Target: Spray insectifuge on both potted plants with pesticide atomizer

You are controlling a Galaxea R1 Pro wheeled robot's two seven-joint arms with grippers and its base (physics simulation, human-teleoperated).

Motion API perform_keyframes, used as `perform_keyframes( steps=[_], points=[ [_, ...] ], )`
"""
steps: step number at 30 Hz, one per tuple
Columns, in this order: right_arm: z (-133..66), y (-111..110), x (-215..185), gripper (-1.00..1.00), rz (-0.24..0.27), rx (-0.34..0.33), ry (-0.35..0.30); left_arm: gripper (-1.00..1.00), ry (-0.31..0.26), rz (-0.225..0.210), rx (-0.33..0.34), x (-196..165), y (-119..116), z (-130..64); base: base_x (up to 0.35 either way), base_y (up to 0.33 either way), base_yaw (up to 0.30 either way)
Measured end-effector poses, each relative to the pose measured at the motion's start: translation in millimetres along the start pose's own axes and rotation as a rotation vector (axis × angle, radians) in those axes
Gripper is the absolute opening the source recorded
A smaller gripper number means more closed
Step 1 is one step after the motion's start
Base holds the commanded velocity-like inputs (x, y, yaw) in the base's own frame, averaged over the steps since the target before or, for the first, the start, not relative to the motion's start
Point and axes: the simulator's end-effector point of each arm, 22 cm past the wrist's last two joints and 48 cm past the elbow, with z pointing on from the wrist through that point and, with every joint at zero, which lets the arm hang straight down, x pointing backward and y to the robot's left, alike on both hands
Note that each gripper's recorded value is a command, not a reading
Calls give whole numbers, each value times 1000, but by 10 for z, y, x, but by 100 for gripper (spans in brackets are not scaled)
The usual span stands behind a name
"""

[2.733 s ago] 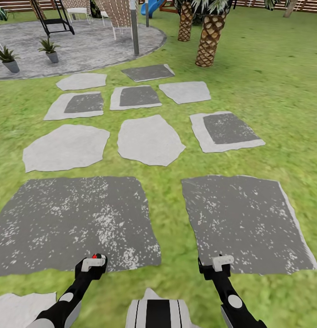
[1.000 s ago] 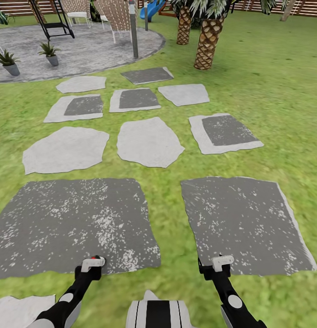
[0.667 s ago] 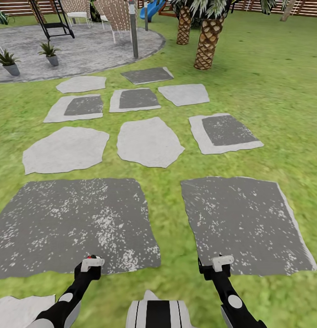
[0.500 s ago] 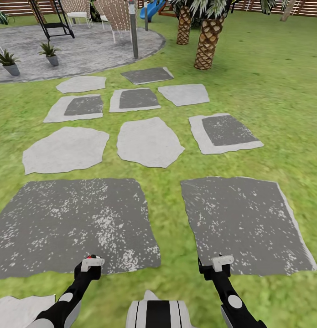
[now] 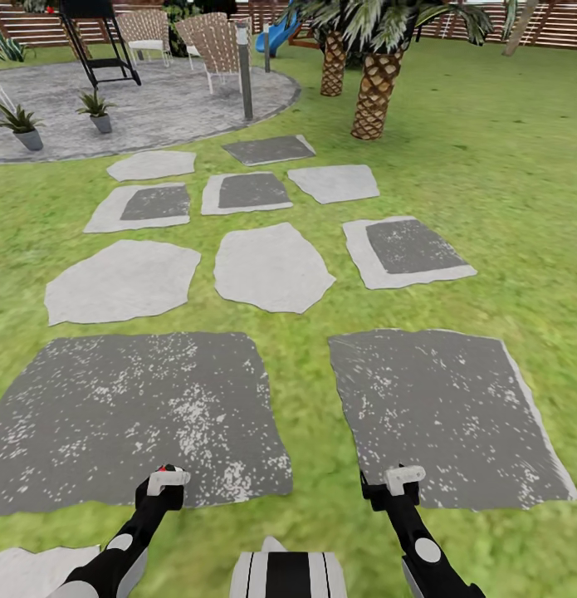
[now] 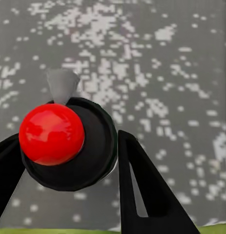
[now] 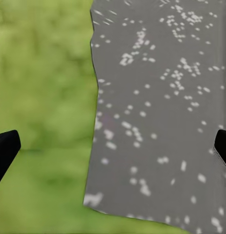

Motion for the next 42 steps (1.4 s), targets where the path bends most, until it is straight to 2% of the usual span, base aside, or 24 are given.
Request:
perform_keyframes(
  steps=[12,16,22,26,29,31,35,42],
  points=[
    [-55,-20,-278,100,-1,2,-52,-100,-53,-3,-5,-300,25,-52,0,0,-13],
    [-85,-57,-391,100,2,10,-74,-100,-23,4,-24,19,152,-284,0,0,-2],
    [-176,-59,-205,100,-3,10,-43,-100,-58,16,-80,203,329,-582,0,0,0],
    [-333,-23,139,100,4,7,-41,-100,-54,13,-125,329,424,-741,0,0,0],
    [-495,-57,257,100,19,40,-77,-100,-34,6,-139,450,456,-879,0,0,0],
    [-579,-100,290,100,25,65,-84,-100,-25,-14,-158,501,505,-974,0,0,0],
    [-771,-142,525,100,28,91,-32,-100,-23,-59,-200,609,620,-1205,0,0,0],
    [-955,-128,589,100,28,88,14,-100,-11,-67,-210,636,638,-1442,0,0,0]
  ],
)
